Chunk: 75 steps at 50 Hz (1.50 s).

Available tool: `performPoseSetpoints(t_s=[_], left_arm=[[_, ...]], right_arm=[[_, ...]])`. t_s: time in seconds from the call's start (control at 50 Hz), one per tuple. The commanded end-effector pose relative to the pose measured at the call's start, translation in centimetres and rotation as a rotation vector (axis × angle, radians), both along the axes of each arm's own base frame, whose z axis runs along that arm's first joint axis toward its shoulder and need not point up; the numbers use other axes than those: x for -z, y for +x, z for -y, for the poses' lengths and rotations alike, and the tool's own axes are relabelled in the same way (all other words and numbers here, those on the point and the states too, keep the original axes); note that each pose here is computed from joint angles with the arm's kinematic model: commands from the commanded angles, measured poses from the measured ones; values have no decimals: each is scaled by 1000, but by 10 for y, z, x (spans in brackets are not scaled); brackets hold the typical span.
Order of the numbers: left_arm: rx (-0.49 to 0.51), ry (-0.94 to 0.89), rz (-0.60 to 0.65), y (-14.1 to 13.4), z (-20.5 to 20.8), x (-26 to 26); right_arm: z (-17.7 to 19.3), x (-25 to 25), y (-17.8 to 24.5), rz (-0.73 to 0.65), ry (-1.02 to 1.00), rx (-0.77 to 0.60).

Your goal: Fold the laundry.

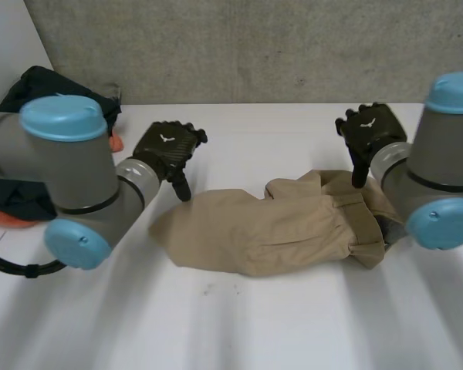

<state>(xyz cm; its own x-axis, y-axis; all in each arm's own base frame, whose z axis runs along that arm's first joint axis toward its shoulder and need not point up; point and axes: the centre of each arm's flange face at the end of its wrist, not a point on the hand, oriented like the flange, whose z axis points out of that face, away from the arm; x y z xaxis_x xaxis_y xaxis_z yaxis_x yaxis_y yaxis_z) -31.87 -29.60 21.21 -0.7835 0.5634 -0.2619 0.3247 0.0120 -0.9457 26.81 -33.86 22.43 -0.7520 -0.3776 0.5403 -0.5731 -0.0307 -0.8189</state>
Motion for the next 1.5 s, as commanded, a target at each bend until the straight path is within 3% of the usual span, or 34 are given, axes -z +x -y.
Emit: performPoseSetpoints(t_s=[0.02, 0.16, 0.28, 0.44, 0.82, 0.9, 1.02, 1.1, 1.26, 1.38, 1.5], left_arm=[[-17, 23, 22, 28, -43, -14], [-27, 117, 124, 46, -57, 24], [-6, 122, 212, 45, -47, 55], [-1, 111, 221, 37, -33, 72], [11, 105, 220, 30, -29, 74], [6, 90, 215, 30, -30, 65], [-12, -40, 135, 37, -41, -10], [-30, -257, -5, 46, -60, -101], [-51, -502, -212, 67, -93, -202], [-46, -501, -214, 64, -90, -203], [-42, -371, -144, 47, -55, -155]], right_arm=[[-58, -32, -18, 21, 99, -72], [-89, -9, -23, -39, 318, -100], [-88, 9, -21, -46, 294, -105], [-80, 43, -11, -94, 291, -112], [-73, 28, -14, -82, 196, -65], [-76, 14, -18, -92, 182, -61], [-80, -30, -20, -95, 95, -69], [-89, -94, -23, -59, -71, -76], [-112, -188, -34, 2, -347, -68], [-105, -187, -36, -20, -330, -80], [-87, -159, -24, -40, -249, -131]])
